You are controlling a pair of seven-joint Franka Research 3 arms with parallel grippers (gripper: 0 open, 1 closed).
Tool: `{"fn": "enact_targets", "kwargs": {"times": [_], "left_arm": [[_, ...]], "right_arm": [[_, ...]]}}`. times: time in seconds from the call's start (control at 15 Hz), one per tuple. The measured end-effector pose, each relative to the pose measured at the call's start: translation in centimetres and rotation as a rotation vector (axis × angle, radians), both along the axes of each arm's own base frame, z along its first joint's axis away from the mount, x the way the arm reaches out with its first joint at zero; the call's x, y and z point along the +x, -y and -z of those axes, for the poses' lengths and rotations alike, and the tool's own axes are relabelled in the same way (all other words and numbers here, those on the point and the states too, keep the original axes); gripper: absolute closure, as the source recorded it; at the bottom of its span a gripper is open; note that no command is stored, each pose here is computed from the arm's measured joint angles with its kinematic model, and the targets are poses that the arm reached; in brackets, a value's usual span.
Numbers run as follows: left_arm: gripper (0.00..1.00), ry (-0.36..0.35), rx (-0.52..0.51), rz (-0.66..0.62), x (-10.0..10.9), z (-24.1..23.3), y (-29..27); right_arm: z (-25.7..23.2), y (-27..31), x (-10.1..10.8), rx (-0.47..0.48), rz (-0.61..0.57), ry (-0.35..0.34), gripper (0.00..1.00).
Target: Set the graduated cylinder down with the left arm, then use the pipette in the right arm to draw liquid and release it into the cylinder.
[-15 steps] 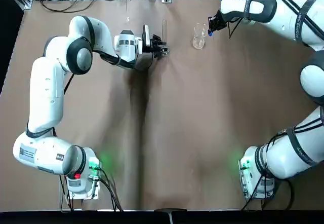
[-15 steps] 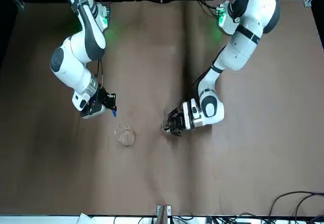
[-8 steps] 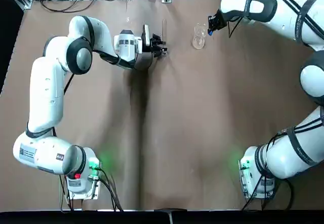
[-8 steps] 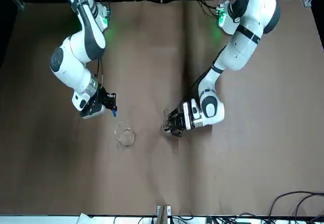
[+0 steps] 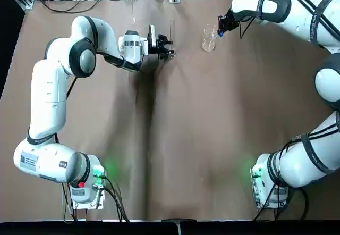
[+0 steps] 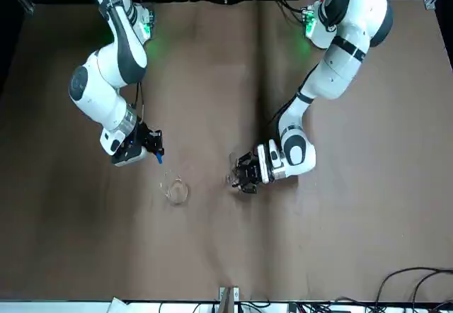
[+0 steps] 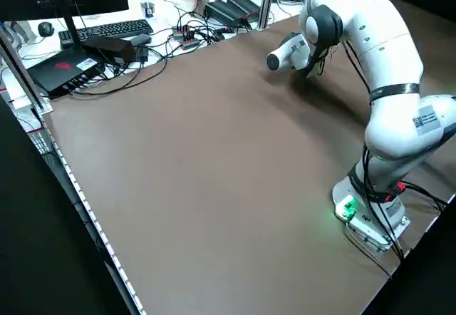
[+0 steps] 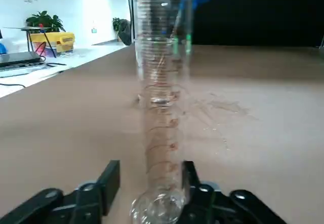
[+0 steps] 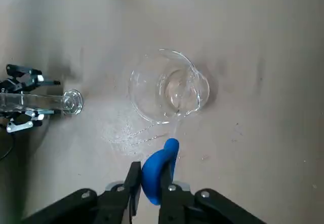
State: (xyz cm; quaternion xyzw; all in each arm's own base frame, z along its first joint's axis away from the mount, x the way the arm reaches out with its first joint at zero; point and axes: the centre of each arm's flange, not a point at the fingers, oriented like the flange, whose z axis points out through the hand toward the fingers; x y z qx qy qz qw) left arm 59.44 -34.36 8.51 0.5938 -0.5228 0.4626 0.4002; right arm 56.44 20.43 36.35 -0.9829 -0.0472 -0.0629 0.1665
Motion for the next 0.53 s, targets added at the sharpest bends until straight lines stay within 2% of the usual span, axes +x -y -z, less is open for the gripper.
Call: {"fn": "enact_targets", "kwargs": {"times": [0.07, 0.13, 0.2, 0.27, 0.53], "left_arm": [[0.28, 0.0, 0.001, -0.007, 0.2, 0.0, -0.4], [0.24, -0.001, 0.001, -0.014, 0.5, 0.0, -0.9], [0.1, -0.002, 0.002, -0.022, 0.7, 0.1, -1.4], [0.01, -0.005, 0.003, -0.029, 0.8, 0.2, -1.8], [0.0, -0.044, 0.033, -0.073, 1.3, 0.1, -4.9]], "right_arm": [[-0.1, 0.0, 0.0, 0.0, 0.001, 0.001, 0.79], [-0.1, 0.0, 0.1, 0.001, 0.001, 0.002, 0.79], [-0.2, 0.0, 0.1, 0.001, 0.002, 0.004, 0.79], [-0.2, 0.0, 0.2, 0.002, 0.003, 0.004, 0.79], [-0.4, 0.0, 0.3, 0.003, 0.005, 0.007, 0.79]]}}
